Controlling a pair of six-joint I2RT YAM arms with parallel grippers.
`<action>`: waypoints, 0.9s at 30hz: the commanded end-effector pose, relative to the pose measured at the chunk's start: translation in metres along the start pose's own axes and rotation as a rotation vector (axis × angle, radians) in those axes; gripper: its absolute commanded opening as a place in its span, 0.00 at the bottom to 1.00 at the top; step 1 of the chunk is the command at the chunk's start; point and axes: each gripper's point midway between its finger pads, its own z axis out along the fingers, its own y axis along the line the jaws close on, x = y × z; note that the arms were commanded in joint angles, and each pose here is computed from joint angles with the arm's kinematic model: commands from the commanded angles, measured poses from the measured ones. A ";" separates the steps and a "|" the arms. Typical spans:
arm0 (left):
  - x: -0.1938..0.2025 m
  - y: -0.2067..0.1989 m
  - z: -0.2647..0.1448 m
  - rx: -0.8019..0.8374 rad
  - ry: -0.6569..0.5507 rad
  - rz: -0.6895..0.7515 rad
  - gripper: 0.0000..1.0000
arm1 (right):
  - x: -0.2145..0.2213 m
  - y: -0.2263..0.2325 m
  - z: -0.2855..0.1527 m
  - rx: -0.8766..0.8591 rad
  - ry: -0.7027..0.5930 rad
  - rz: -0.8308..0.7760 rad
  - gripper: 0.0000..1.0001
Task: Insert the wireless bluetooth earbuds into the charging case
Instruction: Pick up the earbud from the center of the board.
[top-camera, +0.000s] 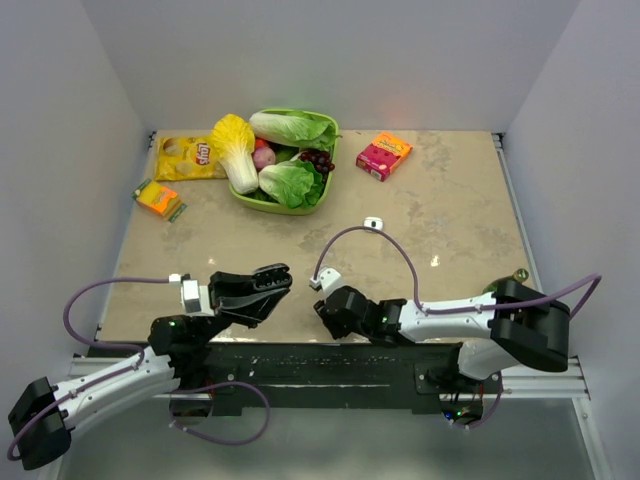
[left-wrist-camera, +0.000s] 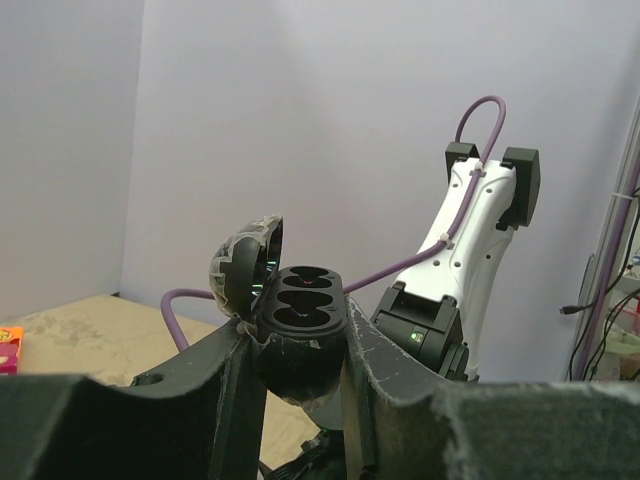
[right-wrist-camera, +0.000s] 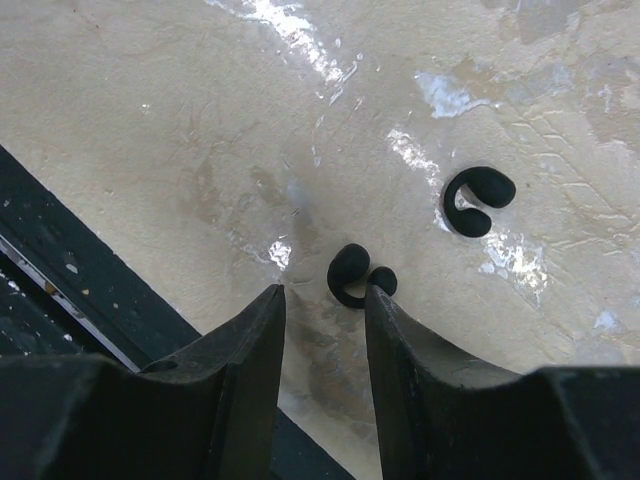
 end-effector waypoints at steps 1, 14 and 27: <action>0.058 0.013 -0.045 -0.054 0.128 -0.046 0.00 | -0.024 0.003 0.004 -0.006 -0.065 0.026 0.41; 0.059 0.013 -0.046 -0.055 0.129 -0.048 0.00 | -0.025 -0.016 0.009 0.065 -0.060 0.032 0.36; 0.061 0.013 -0.047 -0.057 0.137 -0.051 0.00 | -0.029 -0.033 0.009 0.136 -0.059 0.049 0.24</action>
